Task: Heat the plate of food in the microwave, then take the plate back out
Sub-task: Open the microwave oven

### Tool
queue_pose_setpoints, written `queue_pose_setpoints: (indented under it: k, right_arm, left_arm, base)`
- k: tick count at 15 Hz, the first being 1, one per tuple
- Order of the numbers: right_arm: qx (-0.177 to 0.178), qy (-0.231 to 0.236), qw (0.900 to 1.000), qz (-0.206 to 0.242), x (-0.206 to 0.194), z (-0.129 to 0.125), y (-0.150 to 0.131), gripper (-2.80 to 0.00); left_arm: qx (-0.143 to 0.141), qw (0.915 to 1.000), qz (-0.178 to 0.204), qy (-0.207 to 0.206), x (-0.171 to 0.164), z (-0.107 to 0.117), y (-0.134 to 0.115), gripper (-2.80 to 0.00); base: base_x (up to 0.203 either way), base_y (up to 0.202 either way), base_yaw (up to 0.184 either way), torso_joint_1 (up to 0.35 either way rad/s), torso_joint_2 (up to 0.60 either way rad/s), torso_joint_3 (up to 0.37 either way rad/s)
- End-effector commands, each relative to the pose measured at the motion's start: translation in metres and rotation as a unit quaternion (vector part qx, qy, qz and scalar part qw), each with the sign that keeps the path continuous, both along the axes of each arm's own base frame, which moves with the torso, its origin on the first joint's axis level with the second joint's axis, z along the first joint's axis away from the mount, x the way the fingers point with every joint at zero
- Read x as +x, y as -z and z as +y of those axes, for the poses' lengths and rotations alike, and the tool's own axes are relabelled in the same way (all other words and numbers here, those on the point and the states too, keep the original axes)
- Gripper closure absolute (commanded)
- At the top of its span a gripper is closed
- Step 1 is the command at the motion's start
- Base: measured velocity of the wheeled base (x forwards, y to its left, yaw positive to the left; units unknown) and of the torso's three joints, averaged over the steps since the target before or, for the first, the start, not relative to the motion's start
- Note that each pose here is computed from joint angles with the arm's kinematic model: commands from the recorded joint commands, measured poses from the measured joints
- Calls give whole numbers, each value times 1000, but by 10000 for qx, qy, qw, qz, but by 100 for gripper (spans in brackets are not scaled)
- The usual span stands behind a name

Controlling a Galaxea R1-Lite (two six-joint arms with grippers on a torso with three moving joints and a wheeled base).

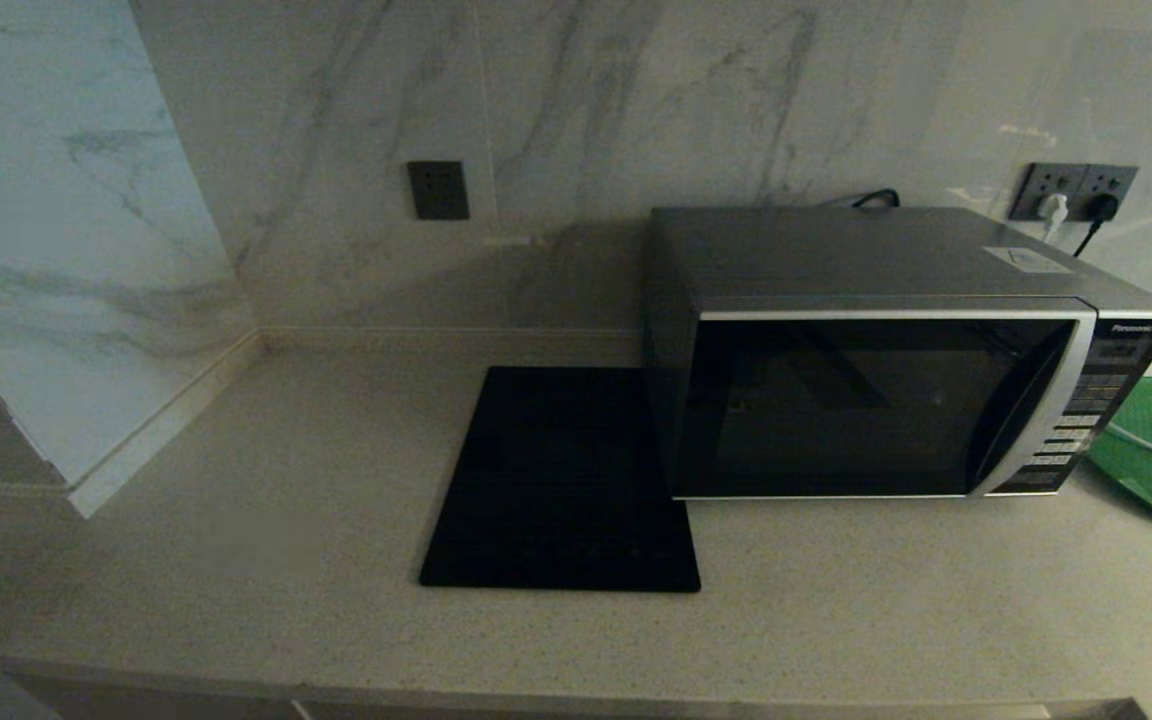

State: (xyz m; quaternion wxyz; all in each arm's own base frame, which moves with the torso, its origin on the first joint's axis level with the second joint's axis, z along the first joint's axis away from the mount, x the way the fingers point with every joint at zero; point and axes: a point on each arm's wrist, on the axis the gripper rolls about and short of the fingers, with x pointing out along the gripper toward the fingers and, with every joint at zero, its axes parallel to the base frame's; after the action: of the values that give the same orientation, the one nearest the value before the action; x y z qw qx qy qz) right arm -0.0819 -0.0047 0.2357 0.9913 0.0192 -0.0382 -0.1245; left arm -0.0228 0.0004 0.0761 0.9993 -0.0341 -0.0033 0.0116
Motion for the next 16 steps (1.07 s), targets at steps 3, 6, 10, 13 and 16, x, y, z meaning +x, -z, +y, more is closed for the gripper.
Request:
queue_pose_setpoints:
  k: [3,6,10,13,16]
  right_arm:
    - [-787,1147,9765,1649,48,-5,-30,0]
    - [-1117,1669,9551,2177,84,-8,-56,0]
    - [-1225,2078,9398,2421,147,-11,-68,0]
    - [-960,2175,9379,2526,197,-11,-49,0]
    - [-859,1968,9458,2438,244,-3,-31,-280]
  left_arm:
    - [-5,10000,-4,-7,0,0,0,0]
    - [-5,10000,-5,-4,0,0,0,0]
    - [-5,10000,3,-7,0,0,0,0]
    - [-5,10000,-5,-6,0,0,0,0]
    - [-5,10000,-2,-7,0,0,0,0]
  base:
    - [0,0,0,0,0,0]
    - [0,0,0,0,0,0]
    - [0,0,0,0,0,0]
    - [0,0,0,0,0,0]
    - [0,0,0,0,0,0]
